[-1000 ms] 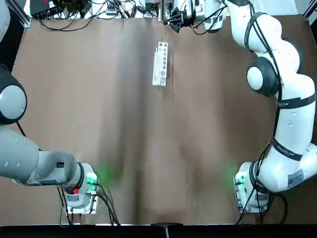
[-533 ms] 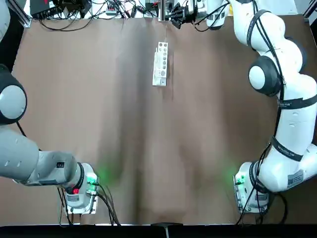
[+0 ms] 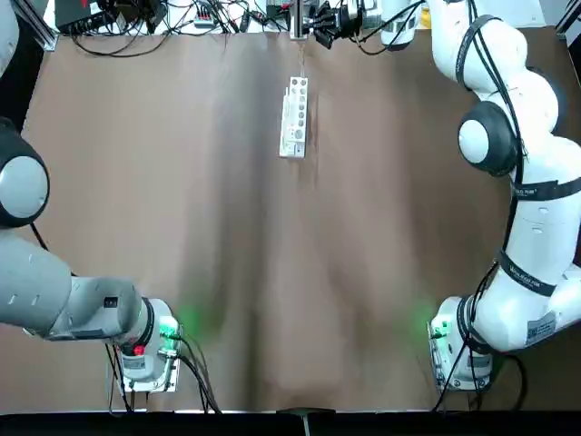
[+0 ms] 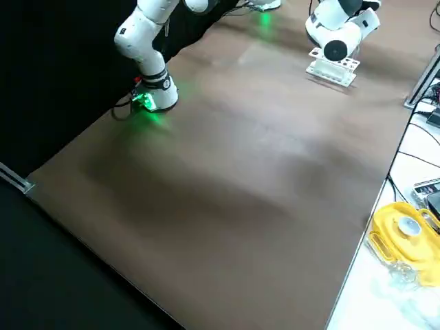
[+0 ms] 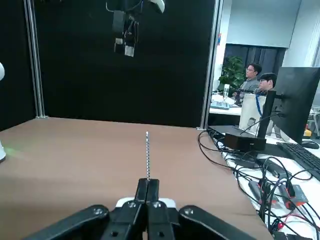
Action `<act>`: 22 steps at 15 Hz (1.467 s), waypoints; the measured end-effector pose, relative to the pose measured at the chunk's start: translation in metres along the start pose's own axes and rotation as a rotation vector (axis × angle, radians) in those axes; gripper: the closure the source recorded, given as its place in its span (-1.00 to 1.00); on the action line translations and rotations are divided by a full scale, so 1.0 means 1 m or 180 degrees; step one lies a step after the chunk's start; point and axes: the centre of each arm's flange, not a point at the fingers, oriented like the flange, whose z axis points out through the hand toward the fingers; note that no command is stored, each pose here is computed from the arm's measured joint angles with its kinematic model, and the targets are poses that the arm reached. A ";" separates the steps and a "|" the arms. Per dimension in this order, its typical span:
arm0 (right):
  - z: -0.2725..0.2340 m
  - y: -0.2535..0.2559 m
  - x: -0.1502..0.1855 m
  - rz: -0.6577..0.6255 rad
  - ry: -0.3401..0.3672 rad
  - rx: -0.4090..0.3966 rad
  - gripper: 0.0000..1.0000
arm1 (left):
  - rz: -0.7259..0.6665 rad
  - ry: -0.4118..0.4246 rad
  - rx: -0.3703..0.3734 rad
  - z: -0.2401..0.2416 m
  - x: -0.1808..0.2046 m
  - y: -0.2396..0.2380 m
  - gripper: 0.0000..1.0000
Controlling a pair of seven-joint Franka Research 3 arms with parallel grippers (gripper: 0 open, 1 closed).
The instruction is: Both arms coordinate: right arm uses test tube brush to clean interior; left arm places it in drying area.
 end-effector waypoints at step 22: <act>-0.136 0.034 -0.038 0.0580 -0.0934 -0.0119 0.97 | 0.3039 0.2003 -0.2836 0.245 0.137 0.089 -1.00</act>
